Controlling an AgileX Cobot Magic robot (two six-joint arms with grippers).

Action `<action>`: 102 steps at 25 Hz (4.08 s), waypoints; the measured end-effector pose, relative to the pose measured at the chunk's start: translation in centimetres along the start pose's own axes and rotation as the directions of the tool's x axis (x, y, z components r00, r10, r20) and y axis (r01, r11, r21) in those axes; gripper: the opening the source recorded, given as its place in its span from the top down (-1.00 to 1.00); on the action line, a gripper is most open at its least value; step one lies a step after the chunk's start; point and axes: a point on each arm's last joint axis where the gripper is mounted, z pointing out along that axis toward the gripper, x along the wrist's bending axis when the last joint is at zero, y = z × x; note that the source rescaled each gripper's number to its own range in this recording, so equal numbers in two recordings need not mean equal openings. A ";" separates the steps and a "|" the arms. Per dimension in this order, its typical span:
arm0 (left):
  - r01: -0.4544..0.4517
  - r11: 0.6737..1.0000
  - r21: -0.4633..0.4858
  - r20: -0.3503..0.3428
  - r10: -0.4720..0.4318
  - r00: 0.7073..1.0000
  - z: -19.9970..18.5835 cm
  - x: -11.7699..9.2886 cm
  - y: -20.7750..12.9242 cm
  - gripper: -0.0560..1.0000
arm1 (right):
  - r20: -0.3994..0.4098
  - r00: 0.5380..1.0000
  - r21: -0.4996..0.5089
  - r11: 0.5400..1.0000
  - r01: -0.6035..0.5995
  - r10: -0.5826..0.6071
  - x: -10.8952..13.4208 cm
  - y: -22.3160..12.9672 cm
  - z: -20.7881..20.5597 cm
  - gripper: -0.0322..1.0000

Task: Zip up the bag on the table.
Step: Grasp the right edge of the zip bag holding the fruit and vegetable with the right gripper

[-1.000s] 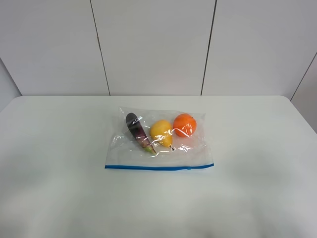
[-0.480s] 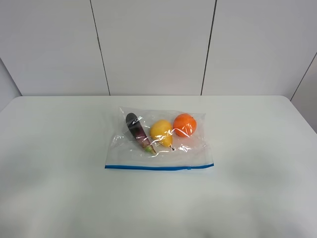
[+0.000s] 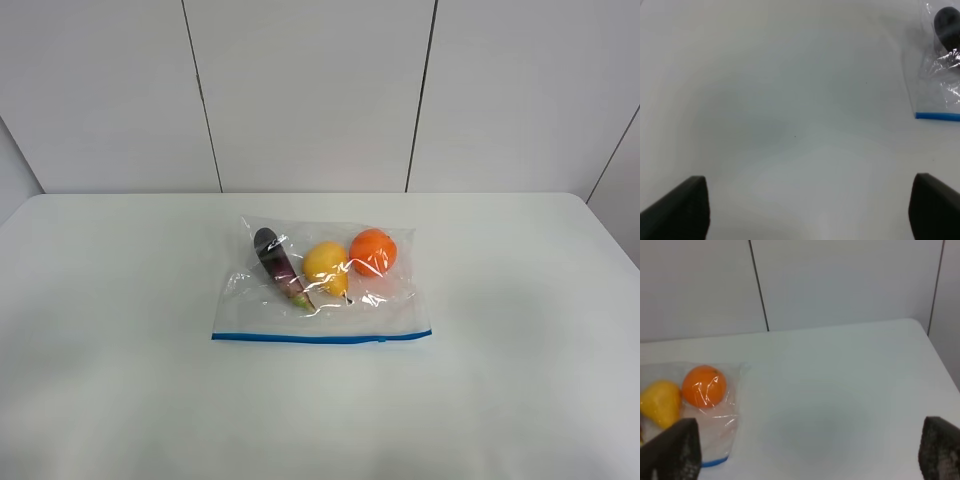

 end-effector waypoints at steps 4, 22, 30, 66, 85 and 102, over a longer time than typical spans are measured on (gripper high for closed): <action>0.000 1.000 0.000 0.000 0.000 1.000 0.0 0.0 0.0 -1.00 | 0.008 1.000 0.077 0.997 -0.002 0.002 0.1 1.3 3.2 -0.87; 0.000 1.000 0.000 0.000 0.000 1.000 0.0 0.0 0.0 -1.00 | 0.009 0.998 0.592 0.804 -0.060 0.068 0.4 -1.6 17.8 -0.87; 0.000 1.000 0.000 0.000 0.000 1.000 0.0 0.0 0.0 -1.00 | -0.048 0.990 0.639 0.766 -0.074 0.136 1.1 -2.8 20.1 -0.87; 0.000 1.000 0.000 0.000 0.000 1.000 0.0 0.0 0.0 -1.00 | -0.128 0.814 0.833 0.507 -0.222 0.566 3.8 -11.0 32.0 -0.85; 0.000 1.000 0.000 0.000 0.000 1.000 0.0 0.0 0.0 -1.00 | -0.019 0.728 0.894 0.338 -0.294 0.685 4.2 -15.0 33.4 -0.77; 0.000 1.000 0.000 0.000 0.000 1.000 0.0 0.0 0.0 -1.00 | -0.051 0.727 0.885 0.369 -0.285 0.684 4.2 -15.0 33.7 -0.65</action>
